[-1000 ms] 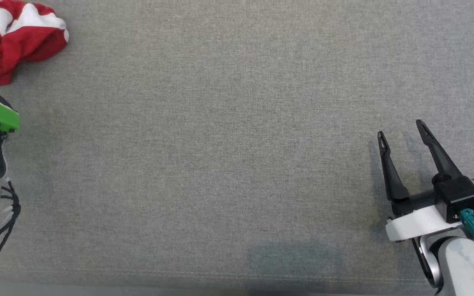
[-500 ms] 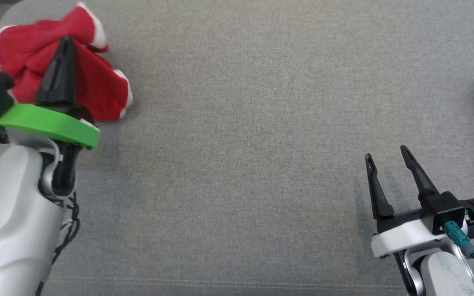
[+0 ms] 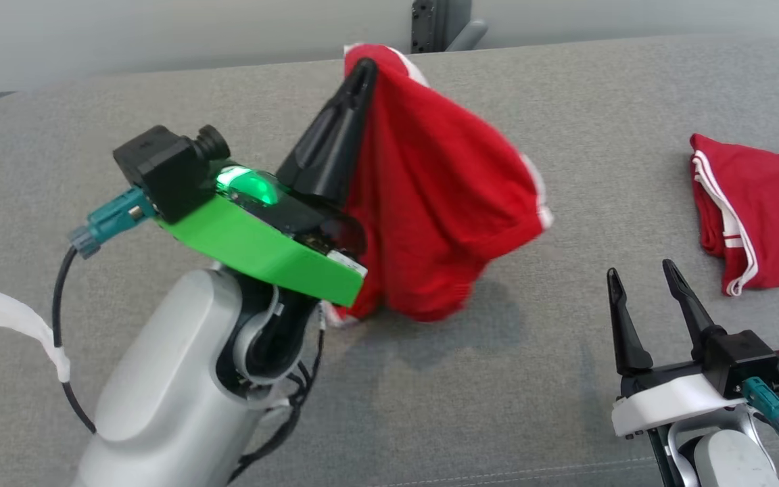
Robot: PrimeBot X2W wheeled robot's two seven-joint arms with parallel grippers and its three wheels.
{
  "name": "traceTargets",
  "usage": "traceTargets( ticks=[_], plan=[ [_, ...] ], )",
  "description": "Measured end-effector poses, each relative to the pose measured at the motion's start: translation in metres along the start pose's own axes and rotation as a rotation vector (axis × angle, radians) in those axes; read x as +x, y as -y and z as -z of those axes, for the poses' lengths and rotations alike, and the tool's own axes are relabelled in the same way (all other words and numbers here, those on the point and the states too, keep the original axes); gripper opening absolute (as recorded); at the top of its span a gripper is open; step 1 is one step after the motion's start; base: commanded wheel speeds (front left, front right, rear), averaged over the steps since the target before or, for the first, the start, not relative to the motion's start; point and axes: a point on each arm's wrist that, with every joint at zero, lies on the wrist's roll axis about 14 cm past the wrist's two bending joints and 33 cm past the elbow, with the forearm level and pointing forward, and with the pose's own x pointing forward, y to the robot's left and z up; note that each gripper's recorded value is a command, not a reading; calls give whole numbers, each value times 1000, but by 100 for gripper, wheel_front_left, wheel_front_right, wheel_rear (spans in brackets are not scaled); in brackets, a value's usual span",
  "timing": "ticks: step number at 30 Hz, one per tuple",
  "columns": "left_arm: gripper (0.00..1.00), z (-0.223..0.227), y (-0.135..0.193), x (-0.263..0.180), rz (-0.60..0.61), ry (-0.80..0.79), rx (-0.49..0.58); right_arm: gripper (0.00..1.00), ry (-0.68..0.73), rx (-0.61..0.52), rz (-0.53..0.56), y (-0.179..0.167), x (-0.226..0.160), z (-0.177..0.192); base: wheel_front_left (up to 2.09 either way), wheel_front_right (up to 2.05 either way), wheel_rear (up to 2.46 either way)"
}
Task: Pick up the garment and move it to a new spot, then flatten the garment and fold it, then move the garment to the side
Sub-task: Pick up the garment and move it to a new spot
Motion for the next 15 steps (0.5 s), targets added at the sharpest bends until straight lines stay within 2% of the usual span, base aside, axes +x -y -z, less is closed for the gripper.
traceTargets(
  ticks=[3, 6, 8, 15],
  plan=[
    [0, 8, 34, 5, 66, -22, -114, 100, 8, -2, 38, 12, -8, -4, 0, 0, 0],
    [0, 27, 43, 2, 73, -77, -160, 100, 12, -4, 65, 20, -14, -7, 0, 0, 0],
    [0, 50, 30, -5, 17, -129, -179, 100, 11, -4, 80, 25, -17, -7, 0, 0, 0],
    [0, 134, -38, -56, -203, -340, -120, 100, -2, -5, 121, 37, -25, -4, 0, 0, 0]
  ],
)
